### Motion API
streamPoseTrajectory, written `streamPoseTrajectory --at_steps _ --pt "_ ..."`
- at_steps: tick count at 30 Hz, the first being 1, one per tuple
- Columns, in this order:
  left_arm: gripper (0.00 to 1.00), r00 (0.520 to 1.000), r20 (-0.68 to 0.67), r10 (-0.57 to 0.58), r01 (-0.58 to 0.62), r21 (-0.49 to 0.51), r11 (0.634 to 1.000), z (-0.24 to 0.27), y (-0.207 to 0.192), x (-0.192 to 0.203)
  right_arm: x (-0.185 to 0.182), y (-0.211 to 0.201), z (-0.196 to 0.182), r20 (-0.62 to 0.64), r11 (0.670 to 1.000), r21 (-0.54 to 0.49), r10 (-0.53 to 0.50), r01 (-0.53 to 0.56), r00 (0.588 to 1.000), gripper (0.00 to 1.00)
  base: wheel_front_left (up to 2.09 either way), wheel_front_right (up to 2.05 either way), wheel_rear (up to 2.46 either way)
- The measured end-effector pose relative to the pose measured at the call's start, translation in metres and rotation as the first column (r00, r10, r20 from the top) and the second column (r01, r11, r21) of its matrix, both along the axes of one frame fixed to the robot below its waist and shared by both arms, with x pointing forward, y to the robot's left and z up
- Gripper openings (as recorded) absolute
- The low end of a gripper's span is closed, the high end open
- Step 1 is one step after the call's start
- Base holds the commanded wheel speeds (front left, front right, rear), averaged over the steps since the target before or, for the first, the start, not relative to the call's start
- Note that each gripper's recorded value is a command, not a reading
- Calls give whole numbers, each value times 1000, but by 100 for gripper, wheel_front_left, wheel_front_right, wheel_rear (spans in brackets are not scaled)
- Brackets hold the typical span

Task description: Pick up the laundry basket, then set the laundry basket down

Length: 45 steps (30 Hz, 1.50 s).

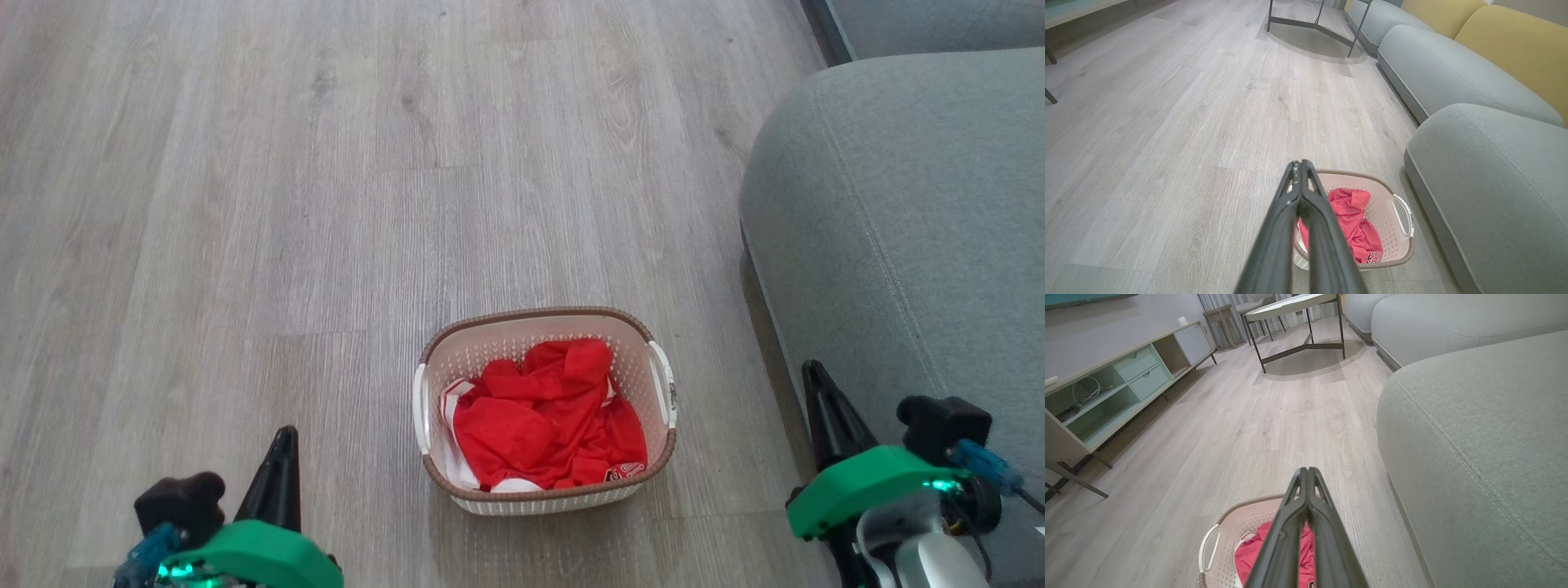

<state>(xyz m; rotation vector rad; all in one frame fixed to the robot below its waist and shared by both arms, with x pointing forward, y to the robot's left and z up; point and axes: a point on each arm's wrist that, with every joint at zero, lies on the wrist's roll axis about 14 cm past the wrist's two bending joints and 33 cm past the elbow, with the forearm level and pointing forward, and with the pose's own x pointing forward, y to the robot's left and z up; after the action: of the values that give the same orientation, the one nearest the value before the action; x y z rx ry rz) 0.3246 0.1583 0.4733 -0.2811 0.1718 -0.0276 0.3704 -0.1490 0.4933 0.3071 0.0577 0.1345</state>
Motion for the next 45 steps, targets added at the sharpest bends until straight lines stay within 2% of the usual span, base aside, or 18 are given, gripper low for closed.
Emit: streamPoseTrajectory --at_steps 11,23,35,45 --pt "0 999 -18 27 -29 -120 992 -1 4 6 0 -6 -2 -20 992 123 -21 23 1000 0 0 0 0" --pt "0 999 -34 39 -46 -240 970 0 5 11 0 -11 -2 -37 967 250 -38 46 999 0 0 0 0" --pt "0 996 -62 66 -85 -372 924 -2 10 15 2 -16 0 -50 920 387 -47 63 998 0 0 0 0" --pt "0 994 -72 83 -107 -473 874 -1 14 20 2 -19 -1 -68 864 497 -53 80 996 0 0 0 0"
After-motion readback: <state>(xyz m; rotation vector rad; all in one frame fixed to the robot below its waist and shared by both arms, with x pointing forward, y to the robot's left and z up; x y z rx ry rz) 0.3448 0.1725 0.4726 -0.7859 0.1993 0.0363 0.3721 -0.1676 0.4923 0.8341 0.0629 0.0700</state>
